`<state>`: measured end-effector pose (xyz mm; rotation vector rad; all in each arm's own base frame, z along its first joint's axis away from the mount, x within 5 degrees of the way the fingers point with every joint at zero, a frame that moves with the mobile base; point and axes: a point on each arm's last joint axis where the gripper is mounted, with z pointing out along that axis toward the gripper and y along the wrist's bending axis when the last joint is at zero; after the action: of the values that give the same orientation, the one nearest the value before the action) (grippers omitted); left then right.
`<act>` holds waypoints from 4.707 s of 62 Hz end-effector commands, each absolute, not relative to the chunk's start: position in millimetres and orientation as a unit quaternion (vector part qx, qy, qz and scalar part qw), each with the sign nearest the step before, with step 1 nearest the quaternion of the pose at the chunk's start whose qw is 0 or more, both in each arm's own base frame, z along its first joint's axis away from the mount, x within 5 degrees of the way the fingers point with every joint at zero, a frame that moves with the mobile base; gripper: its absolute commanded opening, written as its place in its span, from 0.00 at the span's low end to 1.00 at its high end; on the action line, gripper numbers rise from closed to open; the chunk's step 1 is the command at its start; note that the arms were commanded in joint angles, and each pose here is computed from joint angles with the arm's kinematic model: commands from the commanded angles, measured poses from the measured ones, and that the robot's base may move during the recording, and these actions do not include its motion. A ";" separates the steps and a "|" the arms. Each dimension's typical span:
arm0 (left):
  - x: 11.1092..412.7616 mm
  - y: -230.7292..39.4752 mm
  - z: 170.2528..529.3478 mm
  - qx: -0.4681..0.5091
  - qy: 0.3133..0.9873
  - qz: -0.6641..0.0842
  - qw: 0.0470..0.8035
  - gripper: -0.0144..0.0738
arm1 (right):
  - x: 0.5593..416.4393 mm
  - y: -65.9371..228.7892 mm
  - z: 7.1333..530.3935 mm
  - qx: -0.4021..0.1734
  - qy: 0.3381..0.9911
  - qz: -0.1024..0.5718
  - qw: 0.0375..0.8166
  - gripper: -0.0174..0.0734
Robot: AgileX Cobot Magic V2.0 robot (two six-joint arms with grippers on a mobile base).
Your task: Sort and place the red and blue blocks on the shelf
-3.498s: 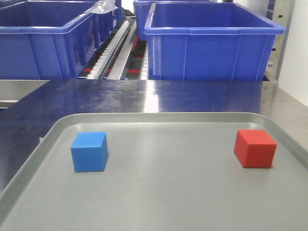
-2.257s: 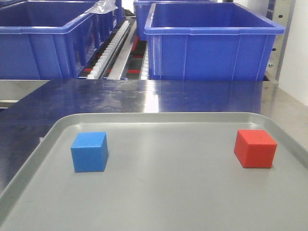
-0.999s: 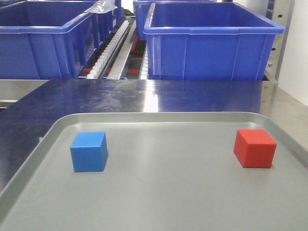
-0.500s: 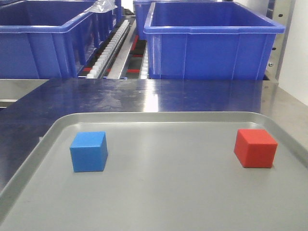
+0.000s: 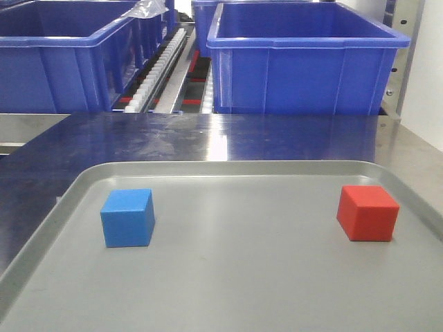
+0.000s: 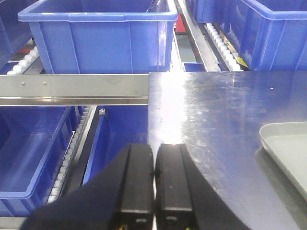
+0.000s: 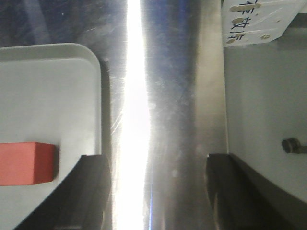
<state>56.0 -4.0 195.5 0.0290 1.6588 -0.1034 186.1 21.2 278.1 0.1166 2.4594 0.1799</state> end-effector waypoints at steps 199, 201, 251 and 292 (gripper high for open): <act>56.5 -5.1 189.1 0.015 0.716 -0.053 0.696 0.32 | 264.0 142.3 228.1 -0.134 0.971 0.095 0.174 0.68; 56.5 -5.1 189.1 0.015 0.716 -0.053 0.696 0.32 | 264.0 142.3 228.1 -0.134 0.971 0.095 0.174 0.64; 56.5 -5.1 189.1 0.015 0.716 -0.053 0.696 0.32 | 247.6 132.2 299.6 -0.129 0.918 0.147 0.344 0.25; 56.5 -5.1 189.1 0.015 0.716 -0.053 0.696 0.32 | 213.1 70.9 363.0 -0.085 0.851 0.109 0.506 0.25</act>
<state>56.0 -4.0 195.5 0.0290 1.6588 -0.1034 218.7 82.2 340.0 -0.2307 2.2013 0.2849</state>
